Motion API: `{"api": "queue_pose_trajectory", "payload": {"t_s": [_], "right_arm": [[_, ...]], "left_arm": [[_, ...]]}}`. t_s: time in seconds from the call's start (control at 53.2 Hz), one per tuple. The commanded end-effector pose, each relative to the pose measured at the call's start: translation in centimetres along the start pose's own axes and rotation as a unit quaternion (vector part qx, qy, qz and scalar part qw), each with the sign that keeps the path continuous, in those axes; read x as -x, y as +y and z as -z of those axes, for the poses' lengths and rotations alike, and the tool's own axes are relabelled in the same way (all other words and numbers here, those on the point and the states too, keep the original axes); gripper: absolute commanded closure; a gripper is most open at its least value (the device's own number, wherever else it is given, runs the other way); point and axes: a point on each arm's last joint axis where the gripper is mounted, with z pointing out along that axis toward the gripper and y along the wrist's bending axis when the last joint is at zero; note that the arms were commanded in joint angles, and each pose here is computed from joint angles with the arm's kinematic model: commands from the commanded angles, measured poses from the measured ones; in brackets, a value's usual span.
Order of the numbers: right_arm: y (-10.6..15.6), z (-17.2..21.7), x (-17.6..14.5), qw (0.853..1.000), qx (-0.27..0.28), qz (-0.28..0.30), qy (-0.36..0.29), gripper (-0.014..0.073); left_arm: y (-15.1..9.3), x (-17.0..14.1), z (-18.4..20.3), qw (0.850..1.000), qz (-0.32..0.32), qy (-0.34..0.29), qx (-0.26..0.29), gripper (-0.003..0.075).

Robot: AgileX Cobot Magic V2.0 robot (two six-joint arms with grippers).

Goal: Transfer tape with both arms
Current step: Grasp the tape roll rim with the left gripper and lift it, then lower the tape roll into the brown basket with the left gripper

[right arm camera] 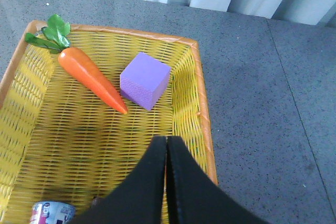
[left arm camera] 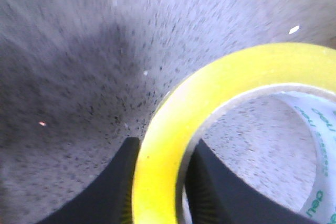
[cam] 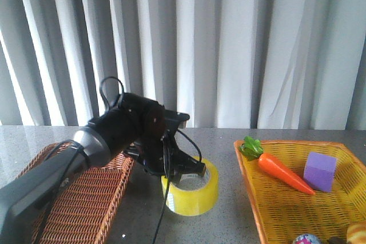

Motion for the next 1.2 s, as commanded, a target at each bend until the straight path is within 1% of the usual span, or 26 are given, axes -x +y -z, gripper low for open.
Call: {"api": "queue_pose_trajectory", "payload": {"t_s": [0.0,0.056,0.169,0.301,0.376,0.47,0.527,0.658,0.771,0.903,0.997,1.185], "right_arm": [[-0.5,1.3,1.1,0.999,-0.008,0.0,-0.051,0.0604],[-0.5,1.3,1.1,0.999,-0.008,0.0,-0.051,0.0604],[-0.5,1.3,1.1,0.999,-0.008,0.0,-0.051,0.0604],[-0.5,1.3,1.1,0.999,-0.008,0.0,-0.051,0.0604],[-0.5,1.3,1.1,0.999,-0.008,0.0,-0.051,0.0604],[-0.5,1.3,1.1,0.999,-0.008,0.0,-0.051,0.0604],[-0.5,1.3,1.1,0.999,-0.008,0.0,-0.051,0.0604],[-0.5,1.3,1.1,0.999,-0.008,0.0,-0.051,0.0604],[-0.5,1.3,1.1,0.999,-0.008,0.0,-0.051,0.0604],[-0.5,1.3,1.1,0.999,-0.008,0.0,-0.05,0.0604],[-0.5,1.3,1.1,0.999,-0.008,0.0,-0.05,0.0604],[-0.5,1.3,1.1,0.999,-0.008,0.0,-0.051,0.0604]], "left_arm": [[-0.1,1.6,9.2,0.995,-0.036,-0.097,-0.01,0.0727],[0.5,1.4,11.0,0.993,-0.05,-0.103,-0.003,0.0726],[2.5,1.4,14.7,0.991,-0.021,-0.135,0.003,0.0724],[6.3,0.8,19.0,0.985,0.016,-0.171,0.028,0.0722],[9.0,-0.2,21.2,0.981,0.044,-0.183,0.047,0.072],[12.3,-1.8,22.6,0.976,0.084,-0.19,0.062,0.0719],[14.1,-2.8,22.8,0.974,0.107,-0.189,0.067,0.0719],[17.7,-4.7,21.3,0.97,0.137,-0.18,0.084,0.0716],[19.6,-5.3,18.9,0.97,0.158,-0.166,0.086,0.0716],[20.5,-5.4,15.6,0.975,0.168,-0.122,0.079,0.0716],[21.1,-5.6,12.7,0.979,0.174,-0.077,0.071,0.0716],[22.1,-6.1,7.7,0.981,0.183,-0.013,0.062,0.0716]]}}
